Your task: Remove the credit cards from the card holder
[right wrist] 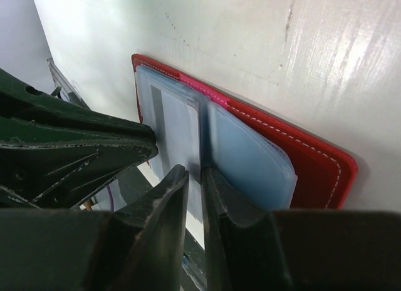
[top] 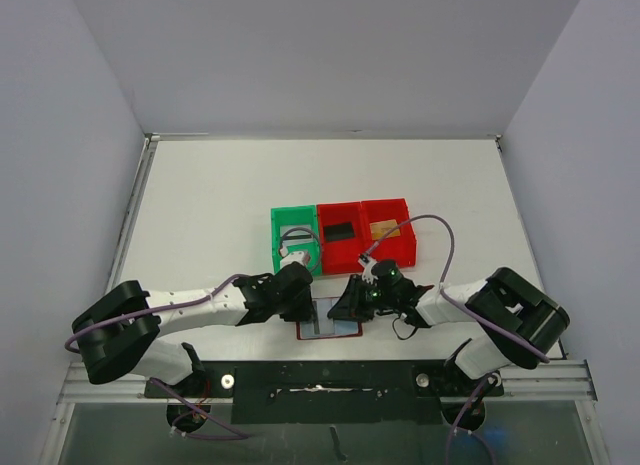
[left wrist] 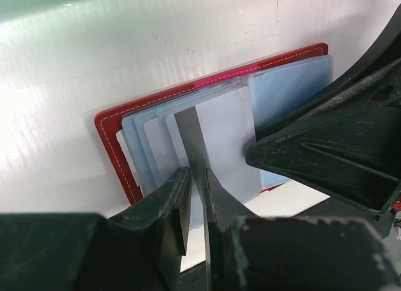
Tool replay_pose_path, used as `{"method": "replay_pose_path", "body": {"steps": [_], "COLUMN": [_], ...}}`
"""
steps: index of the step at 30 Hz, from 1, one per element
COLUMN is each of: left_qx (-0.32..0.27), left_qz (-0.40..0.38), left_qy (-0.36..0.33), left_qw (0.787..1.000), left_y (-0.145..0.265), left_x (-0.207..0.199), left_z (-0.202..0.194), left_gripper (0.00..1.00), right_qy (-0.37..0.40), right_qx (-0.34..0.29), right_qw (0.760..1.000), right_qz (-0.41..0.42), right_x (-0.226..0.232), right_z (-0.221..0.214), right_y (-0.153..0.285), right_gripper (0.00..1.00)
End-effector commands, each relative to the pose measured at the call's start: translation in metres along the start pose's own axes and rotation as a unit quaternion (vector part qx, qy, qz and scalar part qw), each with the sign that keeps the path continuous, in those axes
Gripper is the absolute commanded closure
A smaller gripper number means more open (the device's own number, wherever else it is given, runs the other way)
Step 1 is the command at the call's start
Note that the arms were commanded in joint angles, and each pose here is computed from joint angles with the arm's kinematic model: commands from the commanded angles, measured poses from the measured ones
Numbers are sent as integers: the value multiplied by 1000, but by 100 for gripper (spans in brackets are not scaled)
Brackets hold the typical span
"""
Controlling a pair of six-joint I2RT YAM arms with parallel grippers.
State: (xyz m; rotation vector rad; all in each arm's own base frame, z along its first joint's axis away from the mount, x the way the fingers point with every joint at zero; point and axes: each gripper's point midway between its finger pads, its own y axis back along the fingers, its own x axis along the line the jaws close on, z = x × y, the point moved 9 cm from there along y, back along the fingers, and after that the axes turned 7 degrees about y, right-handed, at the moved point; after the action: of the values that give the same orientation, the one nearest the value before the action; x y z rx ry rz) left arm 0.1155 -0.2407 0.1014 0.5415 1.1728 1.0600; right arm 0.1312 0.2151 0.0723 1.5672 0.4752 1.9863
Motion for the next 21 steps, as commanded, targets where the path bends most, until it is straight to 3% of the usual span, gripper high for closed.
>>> {"method": "replay_pose_path", "body": {"steps": [1,6,21], "left_qx": [-1,-3,-1], "left_qz": [25,28,35], "left_qy": [-3,-4,-8], "left_qw": [1000,1000,999], "left_y": [1,1,-1], "left_x": [7,7,8], "left_z": [-3,-2,-3], "left_gripper": [88,88,89], "right_qy": [5,8,13], "right_qx": [-35,-35,-32], "right_qw": [999,999,999], "right_qz": [23,33,29], "right_x": [8,9,-4], "right_z": [6,7,9], "right_y": [7,10,29], "right_gripper": [85,100,100]}}
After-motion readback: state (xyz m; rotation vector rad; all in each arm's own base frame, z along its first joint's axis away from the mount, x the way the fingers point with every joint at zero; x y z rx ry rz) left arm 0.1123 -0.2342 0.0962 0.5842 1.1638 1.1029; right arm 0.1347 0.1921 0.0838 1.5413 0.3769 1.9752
